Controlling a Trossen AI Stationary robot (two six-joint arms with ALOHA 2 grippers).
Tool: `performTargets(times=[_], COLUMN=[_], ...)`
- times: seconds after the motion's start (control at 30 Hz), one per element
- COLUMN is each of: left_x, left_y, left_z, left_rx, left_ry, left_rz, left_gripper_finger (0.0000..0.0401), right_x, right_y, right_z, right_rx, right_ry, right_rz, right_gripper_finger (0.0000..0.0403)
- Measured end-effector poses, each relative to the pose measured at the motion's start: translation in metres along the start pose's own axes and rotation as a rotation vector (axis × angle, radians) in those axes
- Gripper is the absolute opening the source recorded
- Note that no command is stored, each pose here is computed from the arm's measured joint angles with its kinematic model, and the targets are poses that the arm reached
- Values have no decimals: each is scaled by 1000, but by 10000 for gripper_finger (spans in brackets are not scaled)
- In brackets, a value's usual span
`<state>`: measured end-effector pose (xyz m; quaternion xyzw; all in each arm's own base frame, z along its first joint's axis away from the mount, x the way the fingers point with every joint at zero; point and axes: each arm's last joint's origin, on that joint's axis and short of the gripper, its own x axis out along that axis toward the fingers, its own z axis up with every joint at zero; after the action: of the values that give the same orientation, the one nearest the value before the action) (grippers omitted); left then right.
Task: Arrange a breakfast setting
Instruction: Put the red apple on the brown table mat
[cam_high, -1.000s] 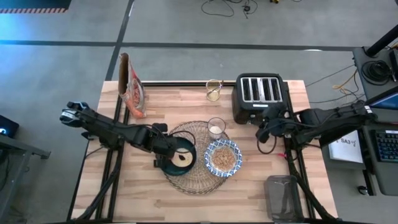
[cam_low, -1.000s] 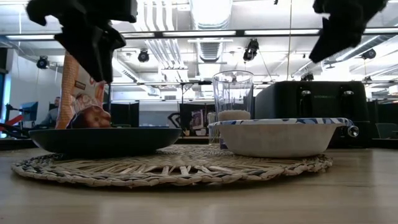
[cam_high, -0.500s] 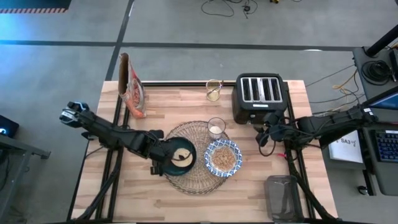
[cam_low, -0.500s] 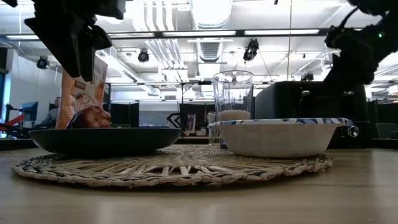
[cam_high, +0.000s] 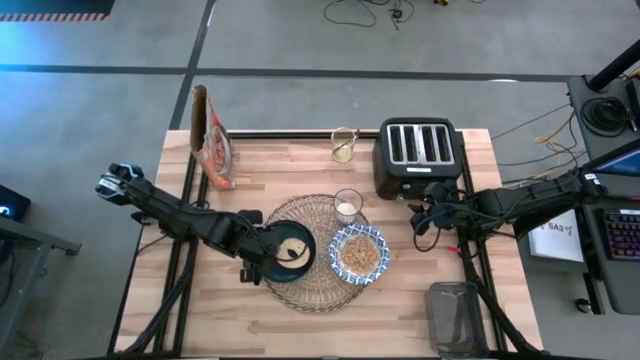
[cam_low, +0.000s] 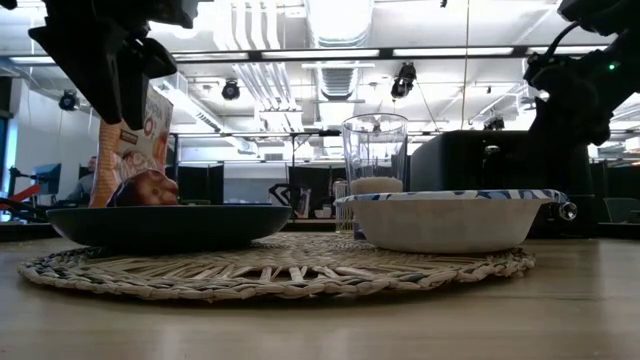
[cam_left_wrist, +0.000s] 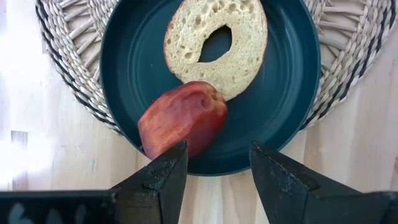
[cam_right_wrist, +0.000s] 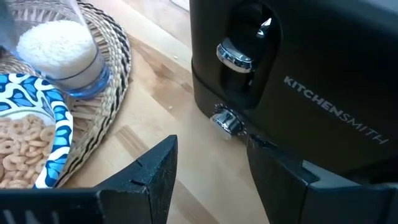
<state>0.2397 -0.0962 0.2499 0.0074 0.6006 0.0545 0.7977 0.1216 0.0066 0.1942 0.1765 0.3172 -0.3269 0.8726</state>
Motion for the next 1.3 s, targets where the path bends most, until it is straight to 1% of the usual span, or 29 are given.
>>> performTargets(times=[0.27, 0.43, 0.63, 0.83, 0.93, 1.03, 1.13, 1.3], left_x=[3, 5, 4, 4, 5, 9, 14, 17], left_y=[-1, -2, -8, -10, -11, -12, -11, -7], left_z=[1, 1, -2, -3, 1, 2, 2, 2], left_rx=[15, 105, 137, 210, 250, 263, 247, 256], left_ry=[9, 19, 44, 47, 13, 11, 25, 10], left_rz=[8, 0, -68, -69, -73, -56, -35, 29], left_gripper_finger=[158, 158, 158, 158, 158, 158, 161, 186], right_x=[0, 0, 0, 0, 0, 0, 0, 0], right_y=[0, 0, 0, 0, 0, 0, 0, 0], right_z=[1, 1, 1, 1, 1, 1, 1, 1], right_rx=[-1, -2, -3, -3, -3, -3, -3, -3], right_ry=[-1, -1, -1, -1, -1, 0, 0, -1], right_rz=[1, 1, 1, 1, 1, 1, 1, 1], right_gripper_finger=[183, 183, 183, 183, 183, 183, 183, 183])
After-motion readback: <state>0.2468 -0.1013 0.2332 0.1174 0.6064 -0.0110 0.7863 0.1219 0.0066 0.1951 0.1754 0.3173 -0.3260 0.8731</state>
